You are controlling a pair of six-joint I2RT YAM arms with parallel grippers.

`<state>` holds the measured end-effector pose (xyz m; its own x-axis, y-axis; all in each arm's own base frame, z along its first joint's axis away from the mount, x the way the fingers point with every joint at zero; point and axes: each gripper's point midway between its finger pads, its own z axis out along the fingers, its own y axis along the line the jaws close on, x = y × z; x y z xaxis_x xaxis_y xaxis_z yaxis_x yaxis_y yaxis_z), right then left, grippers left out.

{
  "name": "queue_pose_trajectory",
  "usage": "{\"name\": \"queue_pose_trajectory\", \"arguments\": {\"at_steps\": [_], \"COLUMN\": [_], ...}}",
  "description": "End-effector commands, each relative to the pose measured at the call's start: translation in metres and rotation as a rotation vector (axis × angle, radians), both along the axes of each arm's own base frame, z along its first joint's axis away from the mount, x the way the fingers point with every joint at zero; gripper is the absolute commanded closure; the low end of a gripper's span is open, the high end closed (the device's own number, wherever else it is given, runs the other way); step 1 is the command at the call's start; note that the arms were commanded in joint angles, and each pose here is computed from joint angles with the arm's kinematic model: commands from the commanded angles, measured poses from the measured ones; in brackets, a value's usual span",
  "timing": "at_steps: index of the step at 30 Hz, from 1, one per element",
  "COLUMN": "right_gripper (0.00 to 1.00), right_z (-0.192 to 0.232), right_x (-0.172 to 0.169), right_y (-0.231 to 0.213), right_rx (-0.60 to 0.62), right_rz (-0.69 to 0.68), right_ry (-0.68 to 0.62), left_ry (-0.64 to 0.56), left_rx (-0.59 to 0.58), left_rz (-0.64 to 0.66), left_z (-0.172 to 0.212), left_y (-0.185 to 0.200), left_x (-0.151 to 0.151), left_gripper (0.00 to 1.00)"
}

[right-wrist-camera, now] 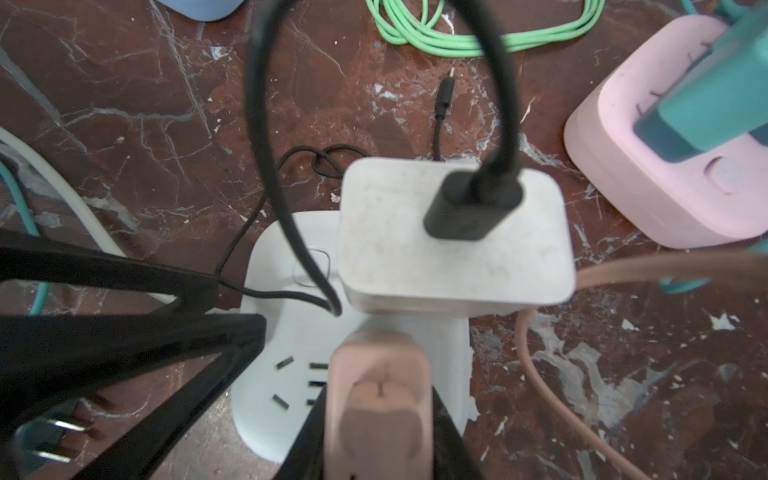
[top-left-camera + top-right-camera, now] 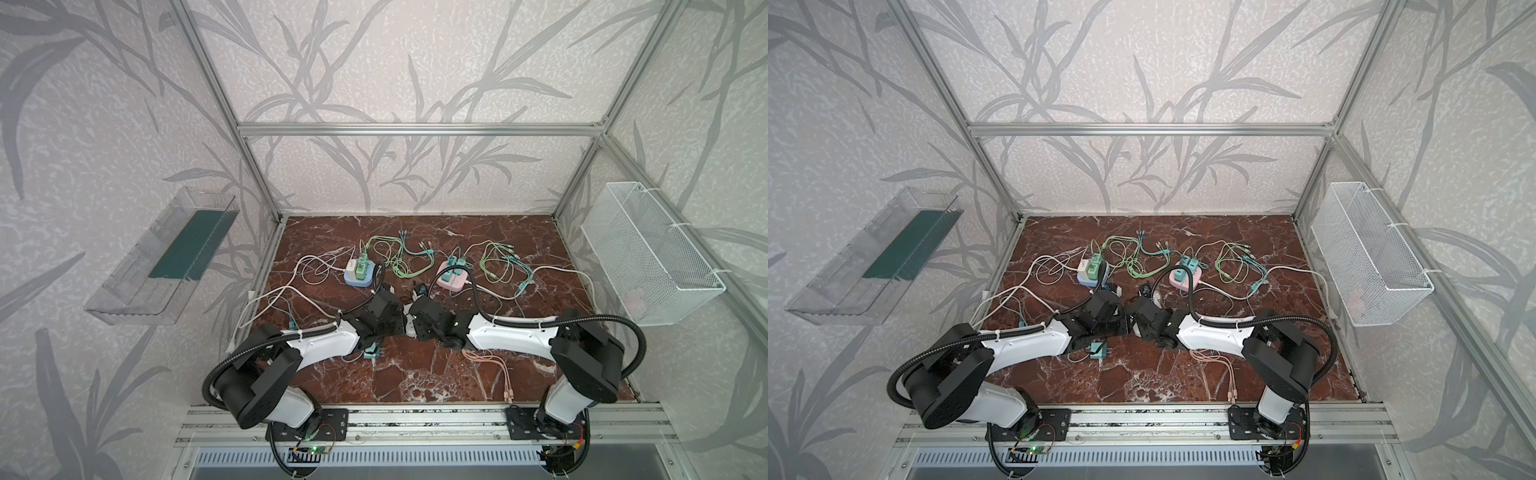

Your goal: Pull the plug off the socket

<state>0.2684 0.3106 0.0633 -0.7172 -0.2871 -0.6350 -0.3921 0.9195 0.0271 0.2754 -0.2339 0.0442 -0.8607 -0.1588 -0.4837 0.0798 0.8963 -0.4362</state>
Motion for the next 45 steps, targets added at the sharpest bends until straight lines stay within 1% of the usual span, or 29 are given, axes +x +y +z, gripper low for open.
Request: {"name": "queue_pose_trajectory", "arguments": {"at_steps": [1, 7, 13, 22, 27, 29, 32, 37, 42, 45], "right_gripper": [0.73, 0.75, 0.77, 0.82, 0.82, 0.82, 0.83, 0.84, 0.84, 0.84], "right_z": [0.010, 0.013, 0.013, 0.021, 0.031, 0.035, 0.034, 0.026, 0.026, 0.030], "right_x": [0.006, 0.006, 0.007, 0.009, 0.011, 0.012, 0.013, 0.007, 0.006, 0.007], "right_y": [0.004, 0.008, 0.008, 0.013, 0.013, 0.011, 0.008, 0.009, 0.012, 0.011], "right_rx": [0.034, 0.046, 0.048, 0.063, 0.071, 0.058, 0.032, -0.010, 0.006, 0.036], "right_rz": [0.002, 0.011, 0.006, 0.009, 0.007, 0.003, 0.006, 0.027, 0.029, 0.011], "right_ry": [-0.036, -0.039, -0.038, -0.043, -0.058, -0.069, -0.077, -0.055, -0.056, -0.075], "left_ry": [-0.008, 0.041, 0.074, 0.106, 0.119, 0.125, 0.129, 0.145, 0.162, 0.164], "left_rx": [-0.006, -0.014, -0.010, 0.045, 0.113, 0.122, 0.118, 0.112, 0.107, 0.104], "left_rz": [-0.014, -0.025, -0.024, -0.016, -0.038, -0.040, -0.037, -0.032, -0.027, -0.024], "left_z": [0.001, -0.011, -0.020, -0.029, -0.032, -0.033, -0.034, -0.038, -0.043, -0.044], "left_y": [-0.007, -0.011, -0.012, -0.004, -0.002, -0.001, -0.002, -0.002, -0.003, -0.003], "left_x": [0.008, 0.005, 0.001, -0.005, -0.008, -0.009, -0.010, -0.011, -0.013, -0.013], "left_gripper": [0.61, 0.62, 0.66, 0.68, 0.68, 0.68, 0.68, 0.68, 0.68, 0.68]}}
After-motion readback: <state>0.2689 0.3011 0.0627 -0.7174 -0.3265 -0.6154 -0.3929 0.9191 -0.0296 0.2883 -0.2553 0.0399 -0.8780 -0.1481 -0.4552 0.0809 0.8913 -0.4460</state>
